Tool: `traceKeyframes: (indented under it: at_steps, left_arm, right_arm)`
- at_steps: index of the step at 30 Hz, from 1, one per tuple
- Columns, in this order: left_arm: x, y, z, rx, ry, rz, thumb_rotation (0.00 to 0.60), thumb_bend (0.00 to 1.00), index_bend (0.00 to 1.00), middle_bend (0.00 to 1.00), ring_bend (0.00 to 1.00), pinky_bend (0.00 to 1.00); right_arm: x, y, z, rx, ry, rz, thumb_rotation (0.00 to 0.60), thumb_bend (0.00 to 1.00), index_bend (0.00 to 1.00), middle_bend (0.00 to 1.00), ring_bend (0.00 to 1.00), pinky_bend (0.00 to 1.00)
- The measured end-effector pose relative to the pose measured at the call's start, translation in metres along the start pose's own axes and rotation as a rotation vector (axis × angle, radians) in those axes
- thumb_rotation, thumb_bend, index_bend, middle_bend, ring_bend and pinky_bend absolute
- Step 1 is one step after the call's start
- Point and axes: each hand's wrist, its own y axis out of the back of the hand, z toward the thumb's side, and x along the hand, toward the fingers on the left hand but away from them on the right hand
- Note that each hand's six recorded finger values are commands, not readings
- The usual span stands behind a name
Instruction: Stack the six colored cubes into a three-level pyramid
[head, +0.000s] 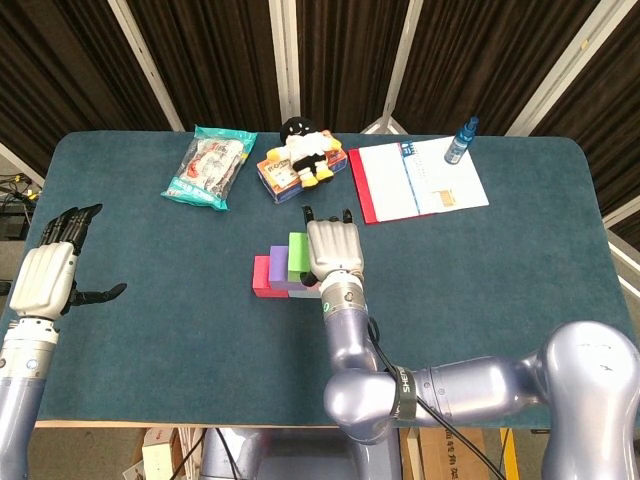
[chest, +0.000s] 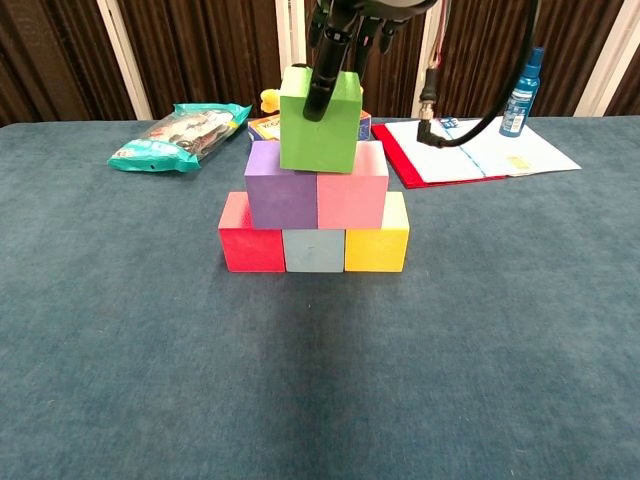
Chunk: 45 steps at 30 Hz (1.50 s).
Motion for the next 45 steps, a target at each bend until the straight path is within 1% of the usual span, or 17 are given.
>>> traceKeyframes:
  at_steps: [14,25,45]
  left_arm:
    - [0.0003,-0.0015,-0.0006,-0.003,0.003,-0.007,0.600,0.05,0.00,0.06,0.00,0.00]
    - [-0.0001,-0.0010,0.0004,-0.004,0.000,-0.006,0.600,0.05,0.00,0.06,0.00,0.00]
    - [-0.0010,-0.0005,0.0015,-0.003,-0.002,-0.008,0.600,0.05,0.00,0.06,0.00,0.00]
  right_arm:
    - [-0.0032,-0.0038,0.0019,0.001,0.002,0.006,0.600,0.28,0.00,0.46,0.22,0.00]
    - [-0.0016,0.0008,0.0025,0.002,-0.001,-0.010,0.600,0.28,0.00,0.46,0.22,0.00]
    - [-0.0031,0.0011,-0.0014,0.010,-0.013,-0.018,0.600,0.28,0.00,0.46,0.22,0.00]
